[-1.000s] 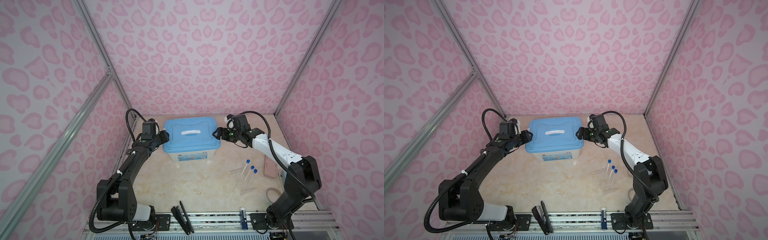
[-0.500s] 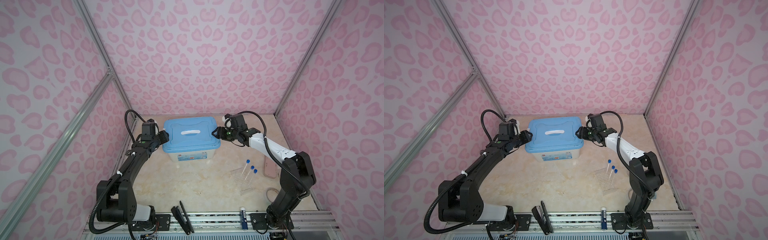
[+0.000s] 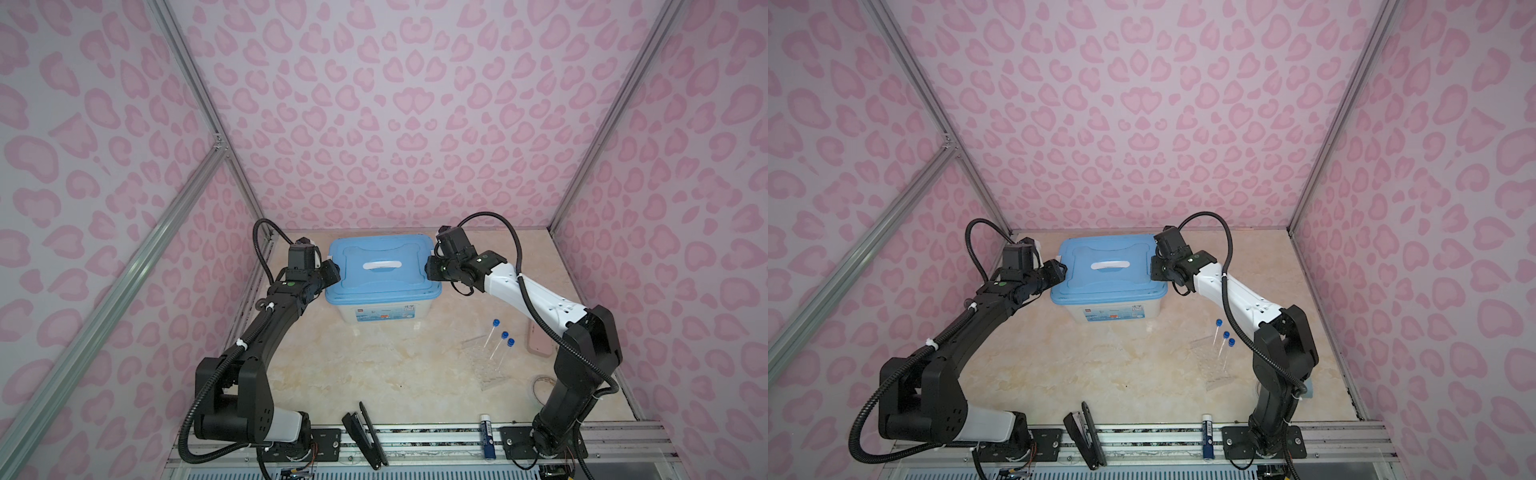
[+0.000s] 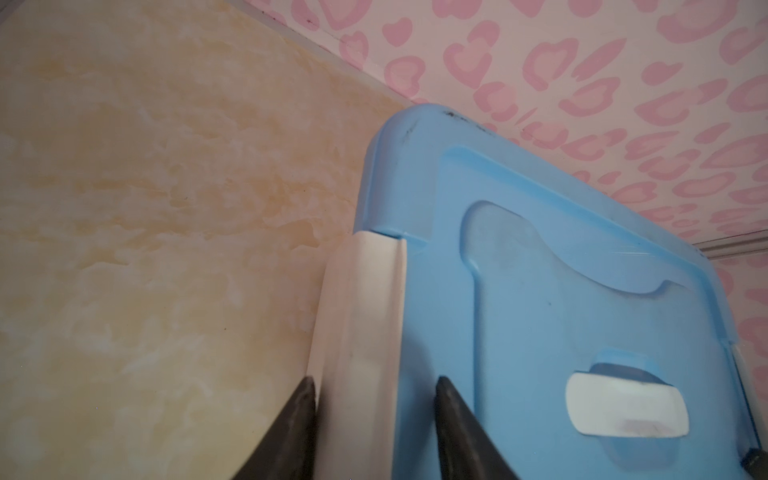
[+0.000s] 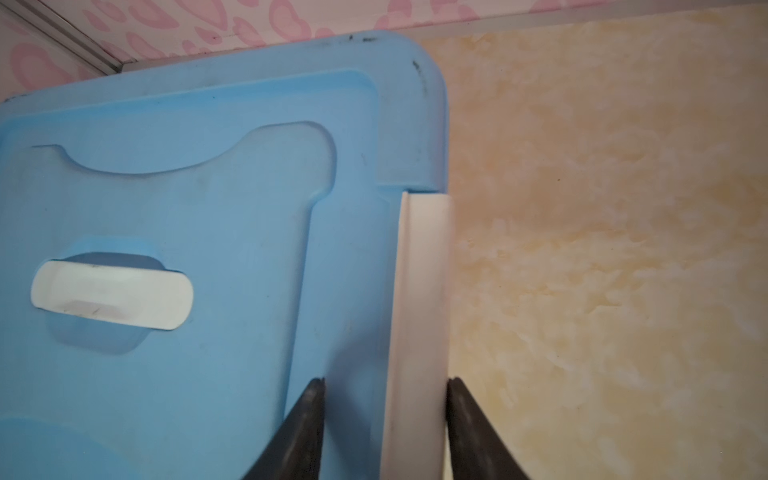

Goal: Organize the chemistry lab equipment

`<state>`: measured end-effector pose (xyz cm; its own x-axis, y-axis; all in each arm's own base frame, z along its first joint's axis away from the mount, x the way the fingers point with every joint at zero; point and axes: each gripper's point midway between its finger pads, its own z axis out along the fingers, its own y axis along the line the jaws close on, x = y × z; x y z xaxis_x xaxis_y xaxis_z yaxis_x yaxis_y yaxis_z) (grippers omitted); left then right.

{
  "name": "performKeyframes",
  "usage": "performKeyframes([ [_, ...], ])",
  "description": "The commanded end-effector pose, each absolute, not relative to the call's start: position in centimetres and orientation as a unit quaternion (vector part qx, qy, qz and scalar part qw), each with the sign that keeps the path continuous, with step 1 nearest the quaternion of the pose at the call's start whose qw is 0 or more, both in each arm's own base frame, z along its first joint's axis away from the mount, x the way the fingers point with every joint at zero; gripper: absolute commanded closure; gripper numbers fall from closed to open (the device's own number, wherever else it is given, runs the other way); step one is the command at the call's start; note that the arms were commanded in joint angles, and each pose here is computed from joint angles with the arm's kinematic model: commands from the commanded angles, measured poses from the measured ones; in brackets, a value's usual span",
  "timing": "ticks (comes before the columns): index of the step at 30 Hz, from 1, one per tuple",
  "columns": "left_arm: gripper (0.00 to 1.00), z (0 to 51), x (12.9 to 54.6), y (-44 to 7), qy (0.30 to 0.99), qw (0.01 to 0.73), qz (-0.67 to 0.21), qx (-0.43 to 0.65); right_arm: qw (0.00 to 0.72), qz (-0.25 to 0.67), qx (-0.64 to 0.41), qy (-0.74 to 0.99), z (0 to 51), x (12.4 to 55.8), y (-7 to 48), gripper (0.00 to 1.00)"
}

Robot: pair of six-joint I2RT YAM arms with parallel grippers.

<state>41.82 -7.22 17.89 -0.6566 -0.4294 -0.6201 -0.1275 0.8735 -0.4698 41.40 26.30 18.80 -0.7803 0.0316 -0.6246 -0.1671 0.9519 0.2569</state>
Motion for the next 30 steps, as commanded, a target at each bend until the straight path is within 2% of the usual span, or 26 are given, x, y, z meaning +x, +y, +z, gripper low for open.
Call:
performKeyframes([
  [1, 0.54, 17.5, 39.5, -13.0, 0.893, 0.299, -0.318, -0.105, 0.299, 0.216, -0.098, 0.924, 18.4, 39.9, 29.8, 0.55],
  [5, 0.54, 17.9, 39.8, -12.8, 0.893, 0.305, -0.312, -0.107, 0.307, 0.228, -0.073, 0.921, 19.3, 40.6, 28.1, 0.47],
  [9, 0.53, 18.7, 40.1, -12.3, 0.89, 0.317, -0.305, -0.116, 0.311, 0.237, -0.055, 0.919, 19.8, 40.8, 26.0, 0.45],
  [12, 0.48, 19.9, 40.5, -11.3, 0.888, 0.336, -0.289, -0.124, 0.323, 0.241, -0.056, 0.914, 21.2, 41.0, 24.8, 0.37],
  [15, 0.35, 21.8, 40.8, -9.6, 0.88, 0.356, -0.283, -0.136, 0.341, 0.235, -0.054, 0.909, 22.8, 41.3, 23.3, 0.3],
  [18, 0.13, 24.4, 40.4, -6.9, 0.866, 0.397, -0.261, -0.154, 0.371, 0.214, -0.043, 0.902, 25.0, 41.6, 20.5, 0.24],
  [20, 0.02, 25.8, 39.8, -4.8, 0.859, 0.438, -0.214, -0.156, 0.4, 0.183, -0.028, 0.898, 26.3, 41.8, 17.6, 0.18],
  [25, 0.03, 26.9, 37.4, 1.7, 0.819, 0.529, -0.057, -0.212, 0.474, 0.093, 0.019, 0.875, 27.8, 42.0, 9.4, 0.13],
  [30, 0.03, 26.2, 36.8, 4.7, 0.78, 0.581, 0.007, -0.233, 0.501, 0.039, 0.098, 0.859, 25.6, 41.6, 1.4, 0.12],
])
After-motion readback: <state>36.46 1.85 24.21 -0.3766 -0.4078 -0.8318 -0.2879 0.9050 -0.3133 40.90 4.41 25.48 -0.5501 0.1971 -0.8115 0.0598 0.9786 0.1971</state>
